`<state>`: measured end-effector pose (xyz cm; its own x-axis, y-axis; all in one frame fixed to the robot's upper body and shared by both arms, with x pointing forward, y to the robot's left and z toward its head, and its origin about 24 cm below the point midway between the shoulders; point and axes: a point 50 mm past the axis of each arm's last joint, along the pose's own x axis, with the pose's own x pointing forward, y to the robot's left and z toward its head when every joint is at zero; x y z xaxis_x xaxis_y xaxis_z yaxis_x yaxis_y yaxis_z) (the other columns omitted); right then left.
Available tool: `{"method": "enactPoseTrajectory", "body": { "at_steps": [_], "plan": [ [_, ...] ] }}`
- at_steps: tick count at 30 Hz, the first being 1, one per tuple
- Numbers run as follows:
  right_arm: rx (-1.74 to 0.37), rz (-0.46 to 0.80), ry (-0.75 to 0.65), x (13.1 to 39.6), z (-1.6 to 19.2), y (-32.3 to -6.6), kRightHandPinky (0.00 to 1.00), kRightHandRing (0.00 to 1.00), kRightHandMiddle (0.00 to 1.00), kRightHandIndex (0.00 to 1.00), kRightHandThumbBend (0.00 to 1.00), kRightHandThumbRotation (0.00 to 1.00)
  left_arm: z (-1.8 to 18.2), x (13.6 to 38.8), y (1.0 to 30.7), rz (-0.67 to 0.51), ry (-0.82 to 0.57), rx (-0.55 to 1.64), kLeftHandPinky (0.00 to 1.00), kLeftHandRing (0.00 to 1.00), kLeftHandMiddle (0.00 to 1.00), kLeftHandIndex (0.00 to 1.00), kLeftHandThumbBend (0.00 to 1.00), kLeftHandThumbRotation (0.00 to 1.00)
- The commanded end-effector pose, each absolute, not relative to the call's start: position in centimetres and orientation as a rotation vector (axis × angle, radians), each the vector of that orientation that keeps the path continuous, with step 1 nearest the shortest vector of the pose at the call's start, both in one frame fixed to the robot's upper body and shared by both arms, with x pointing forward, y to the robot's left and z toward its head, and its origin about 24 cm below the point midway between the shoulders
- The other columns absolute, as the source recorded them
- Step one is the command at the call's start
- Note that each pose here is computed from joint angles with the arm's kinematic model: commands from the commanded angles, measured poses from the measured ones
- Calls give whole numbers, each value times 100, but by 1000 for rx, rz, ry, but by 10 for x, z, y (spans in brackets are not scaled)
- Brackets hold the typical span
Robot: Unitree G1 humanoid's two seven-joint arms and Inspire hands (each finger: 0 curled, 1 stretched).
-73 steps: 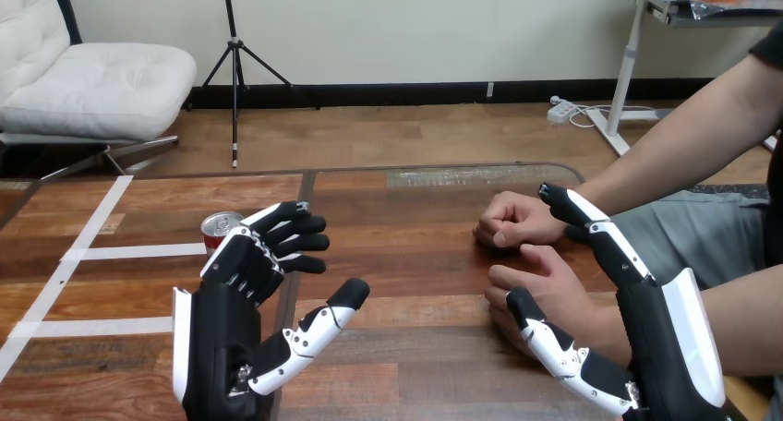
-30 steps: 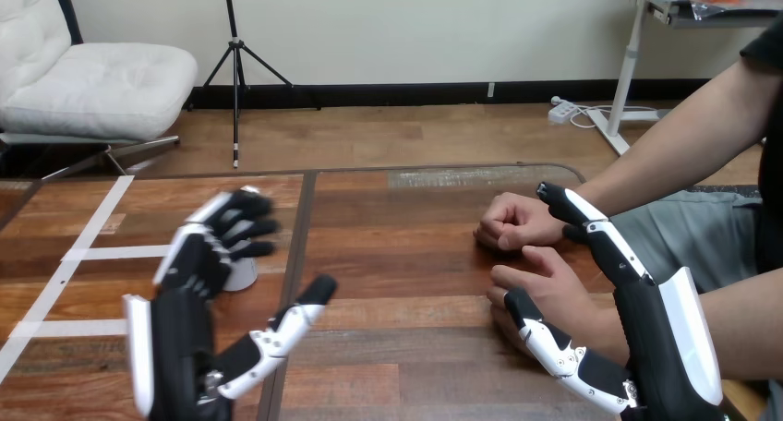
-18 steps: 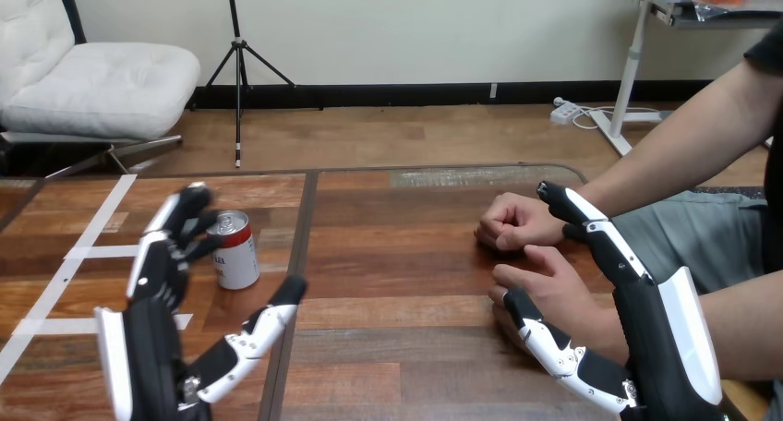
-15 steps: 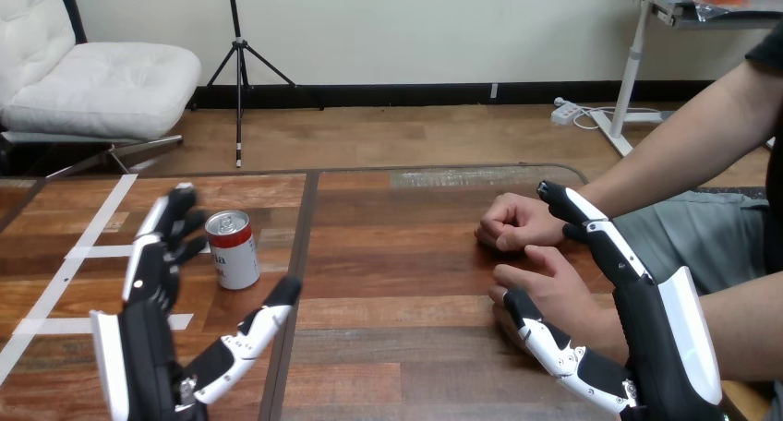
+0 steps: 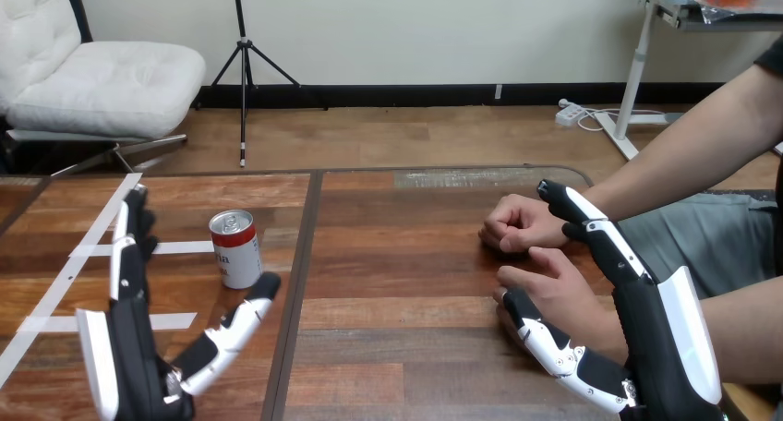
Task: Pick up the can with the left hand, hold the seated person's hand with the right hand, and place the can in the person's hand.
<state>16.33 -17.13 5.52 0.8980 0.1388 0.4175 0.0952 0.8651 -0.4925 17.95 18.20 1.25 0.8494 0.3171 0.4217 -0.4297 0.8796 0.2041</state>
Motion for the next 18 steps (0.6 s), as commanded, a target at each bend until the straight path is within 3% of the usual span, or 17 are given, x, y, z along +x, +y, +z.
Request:
{"method": "enactPoseTrajectory", "body": {
  "at_steps": [1,18],
  "plan": [
    [-519,27,-544,174,66,-170,84,88,89,88,41,33,27,202,183,382,-460,338,89,93,95,94,78,27],
    [-528,25,-547,175,66,-170,83,87,88,88,42,33,31,224,195,364,-405,478,91,95,98,98,82,32]
  ]
}}
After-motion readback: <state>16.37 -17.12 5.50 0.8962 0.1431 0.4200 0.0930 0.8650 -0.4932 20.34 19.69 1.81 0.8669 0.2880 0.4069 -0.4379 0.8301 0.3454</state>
